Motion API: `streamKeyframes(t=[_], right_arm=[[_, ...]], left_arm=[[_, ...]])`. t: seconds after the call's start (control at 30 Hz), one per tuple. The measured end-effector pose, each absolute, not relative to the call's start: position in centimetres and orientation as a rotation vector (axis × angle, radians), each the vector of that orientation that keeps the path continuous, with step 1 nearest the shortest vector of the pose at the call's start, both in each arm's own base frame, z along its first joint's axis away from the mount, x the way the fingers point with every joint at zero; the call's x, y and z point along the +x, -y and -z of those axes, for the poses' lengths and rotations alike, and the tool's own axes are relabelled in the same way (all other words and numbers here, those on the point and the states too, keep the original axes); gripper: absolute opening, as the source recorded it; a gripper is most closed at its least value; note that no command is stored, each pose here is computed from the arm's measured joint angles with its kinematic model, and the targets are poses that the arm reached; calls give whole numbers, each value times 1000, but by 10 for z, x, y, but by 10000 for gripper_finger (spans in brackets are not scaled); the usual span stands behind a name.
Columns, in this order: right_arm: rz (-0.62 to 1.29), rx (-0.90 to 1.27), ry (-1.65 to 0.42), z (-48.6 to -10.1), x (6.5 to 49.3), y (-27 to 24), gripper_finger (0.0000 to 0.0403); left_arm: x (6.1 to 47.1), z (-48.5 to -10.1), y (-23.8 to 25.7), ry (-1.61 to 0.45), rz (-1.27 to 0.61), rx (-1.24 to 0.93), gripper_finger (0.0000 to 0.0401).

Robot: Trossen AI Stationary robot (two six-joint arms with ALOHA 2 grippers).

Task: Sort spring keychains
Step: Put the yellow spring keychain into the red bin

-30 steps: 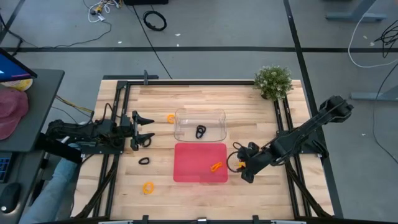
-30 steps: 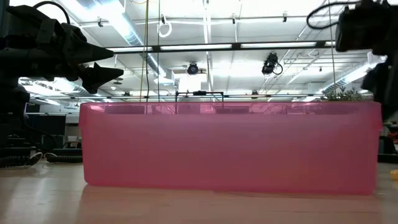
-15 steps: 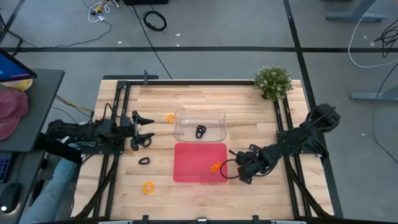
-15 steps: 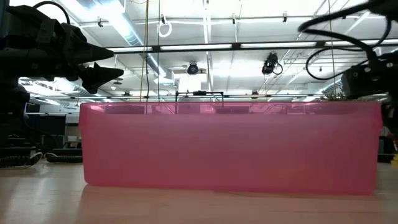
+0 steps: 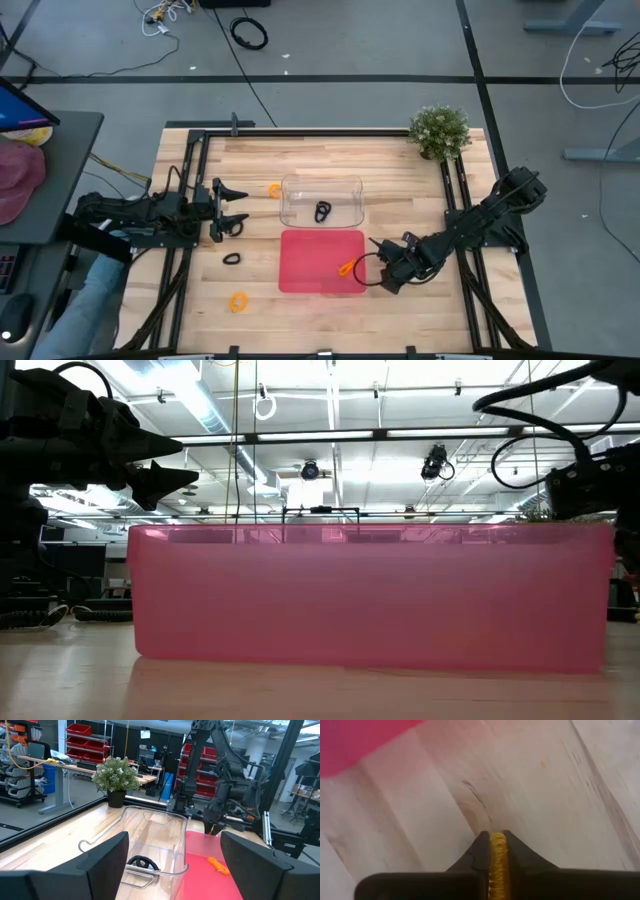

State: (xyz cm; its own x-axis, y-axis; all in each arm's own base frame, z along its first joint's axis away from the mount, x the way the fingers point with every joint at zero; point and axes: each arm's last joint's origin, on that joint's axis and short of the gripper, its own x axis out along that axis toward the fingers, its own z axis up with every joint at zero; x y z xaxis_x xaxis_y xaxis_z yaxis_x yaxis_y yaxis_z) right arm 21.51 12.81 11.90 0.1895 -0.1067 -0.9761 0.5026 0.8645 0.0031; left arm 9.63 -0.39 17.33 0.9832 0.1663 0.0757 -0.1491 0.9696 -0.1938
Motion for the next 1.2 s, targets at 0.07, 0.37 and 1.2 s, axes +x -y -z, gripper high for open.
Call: streamKeyframes(t=[0.07,0.37,1.2], right_arm=[[443,367,-1340,-124,216,-129,22],[517,238,-1240,-197,217,-125,20],[-70,171,-417,-260,322,-95,25]], left_arm=[[96,-173,4,92,-160,-189,321],[96,-173,4,91,-159,-189,321],[96,-173,4,91,-160,-189,321]])
